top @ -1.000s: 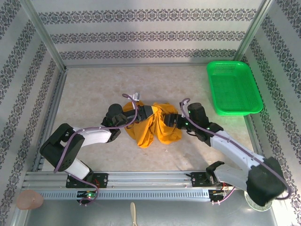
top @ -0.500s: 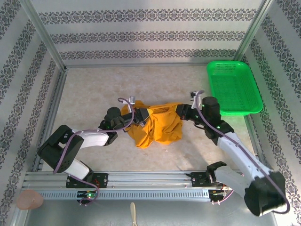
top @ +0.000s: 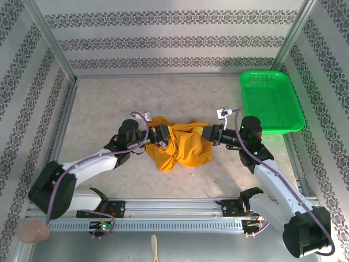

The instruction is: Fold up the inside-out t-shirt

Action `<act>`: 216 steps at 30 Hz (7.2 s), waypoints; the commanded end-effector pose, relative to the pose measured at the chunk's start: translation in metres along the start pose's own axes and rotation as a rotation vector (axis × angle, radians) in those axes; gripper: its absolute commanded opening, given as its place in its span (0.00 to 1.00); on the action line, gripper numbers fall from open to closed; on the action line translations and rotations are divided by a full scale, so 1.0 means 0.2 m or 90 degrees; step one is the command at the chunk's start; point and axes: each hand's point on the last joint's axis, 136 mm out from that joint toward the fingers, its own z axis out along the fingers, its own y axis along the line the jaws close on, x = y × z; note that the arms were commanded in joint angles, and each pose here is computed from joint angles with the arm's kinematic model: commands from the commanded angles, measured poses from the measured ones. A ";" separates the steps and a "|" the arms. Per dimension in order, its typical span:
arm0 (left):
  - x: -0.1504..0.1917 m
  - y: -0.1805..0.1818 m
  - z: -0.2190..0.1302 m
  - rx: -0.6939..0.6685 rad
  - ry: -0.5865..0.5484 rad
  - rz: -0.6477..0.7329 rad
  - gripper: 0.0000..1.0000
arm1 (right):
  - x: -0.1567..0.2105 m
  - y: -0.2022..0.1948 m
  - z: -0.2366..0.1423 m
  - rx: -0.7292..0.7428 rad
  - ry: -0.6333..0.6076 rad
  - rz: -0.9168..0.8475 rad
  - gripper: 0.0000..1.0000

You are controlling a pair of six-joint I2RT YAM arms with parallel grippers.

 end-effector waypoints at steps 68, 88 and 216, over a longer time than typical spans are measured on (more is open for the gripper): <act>-0.01 -0.64 0.03 0.252 0.077 0.108 0.00 | 0.11 -0.07 -0.24 0.294 -0.053 0.020 0.67; -0.17 -0.40 0.02 0.234 0.012 -0.006 0.00 | 0.00 -0.05 0.06 0.120 0.012 -0.038 0.00; 0.14 -0.12 0.27 -0.158 0.112 -0.005 0.65 | 0.60 -0.60 -0.20 0.299 -0.074 0.050 0.14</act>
